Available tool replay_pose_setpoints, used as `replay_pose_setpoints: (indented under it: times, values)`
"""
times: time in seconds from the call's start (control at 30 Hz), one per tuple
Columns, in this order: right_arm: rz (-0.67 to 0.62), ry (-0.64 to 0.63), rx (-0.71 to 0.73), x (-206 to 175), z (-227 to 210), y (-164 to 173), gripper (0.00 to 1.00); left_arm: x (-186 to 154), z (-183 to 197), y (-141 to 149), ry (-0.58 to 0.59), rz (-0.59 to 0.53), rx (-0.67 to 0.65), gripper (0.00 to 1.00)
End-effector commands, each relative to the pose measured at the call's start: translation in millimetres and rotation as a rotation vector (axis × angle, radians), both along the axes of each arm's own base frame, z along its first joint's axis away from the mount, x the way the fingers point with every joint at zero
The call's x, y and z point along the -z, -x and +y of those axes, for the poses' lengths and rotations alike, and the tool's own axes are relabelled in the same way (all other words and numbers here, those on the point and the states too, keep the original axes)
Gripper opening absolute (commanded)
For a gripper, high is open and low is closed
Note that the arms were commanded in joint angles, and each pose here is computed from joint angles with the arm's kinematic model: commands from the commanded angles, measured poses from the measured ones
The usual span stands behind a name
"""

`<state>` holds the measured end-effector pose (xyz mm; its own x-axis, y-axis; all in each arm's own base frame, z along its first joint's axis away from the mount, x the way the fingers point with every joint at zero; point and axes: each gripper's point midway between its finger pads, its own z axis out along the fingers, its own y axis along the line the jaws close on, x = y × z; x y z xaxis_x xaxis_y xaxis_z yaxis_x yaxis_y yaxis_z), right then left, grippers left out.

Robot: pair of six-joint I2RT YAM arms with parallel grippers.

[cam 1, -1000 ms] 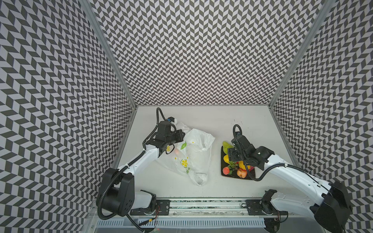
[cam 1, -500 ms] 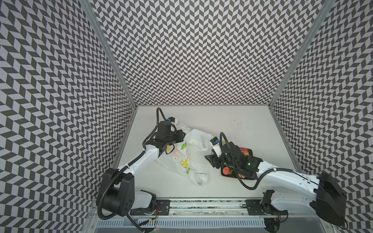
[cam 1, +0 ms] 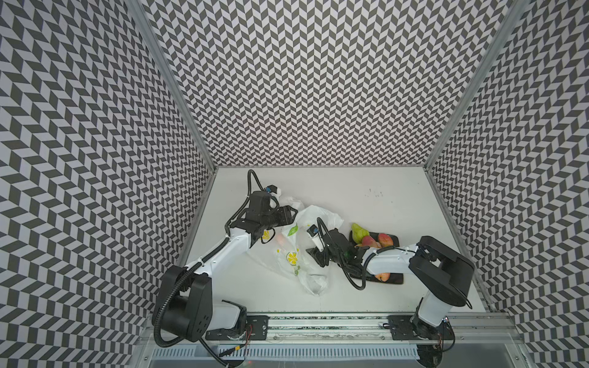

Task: Take fruits out of the plastic bag
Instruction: Shake the plastic bag at the center of the table.

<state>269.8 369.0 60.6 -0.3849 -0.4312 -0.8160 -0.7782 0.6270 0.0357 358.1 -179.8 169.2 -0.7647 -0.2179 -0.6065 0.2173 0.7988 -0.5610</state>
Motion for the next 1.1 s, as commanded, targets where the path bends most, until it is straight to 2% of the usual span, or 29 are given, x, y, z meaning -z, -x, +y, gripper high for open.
replay_pose_setpoints:
  times: [0.0, 0.1, 0.23, 0.33, 0.5, 0.7, 0.8, 0.93, 1.07]
  values:
    - [-0.098, -0.108, -0.017, -28.5, 25.5, -13.1, 0.48, -29.9, 7.2, -12.0, -0.019, -0.063, -0.04, 0.74]
    - [-0.09, -0.12, -0.027, -24.4, 31.7, -14.2, 0.48, -52.2, 14.4, -16.1, -0.029, -0.101, -0.083, 0.85]
    - [-0.081, -0.141, -0.046, -24.2, 38.5, -13.5, 0.48, -66.9, 28.8, -11.5, -0.056, -0.101, -0.148, 0.89]
    - [-0.08, -0.173, -0.052, -30.0, 41.0, -12.6, 0.48, -62.8, 40.0, 4.1, -0.09, -0.062, -0.193, 0.9]
    - [-0.066, -0.228, -0.079, -38.5, 45.2, -6.3, 0.49, -44.6, 49.4, 46.2, -0.139, 0.025, -0.252, 0.9]
    - [-0.041, -0.274, -0.103, -42.4, 50.1, -0.9, 0.49, -12.2, 33.7, 88.6, -0.107, 0.127, -0.226, 0.88]
    - [-0.029, -0.279, -0.106, -39.5, 51.2, 0.1, 0.49, 8.6, 26.3, 97.6, -0.103, 0.169, -0.196, 0.85]
    - [-0.02, -0.284, -0.111, -38.9, 51.8, 1.5, 0.49, 20.5, 21.0, 93.6, -0.097, 0.168, -0.18, 0.8]
    - [-0.012, -0.291, -0.104, -38.1, 52.5, 0.9, 0.49, 29.1, 13.0, 85.1, -0.105, 0.173, -0.155, 0.68]
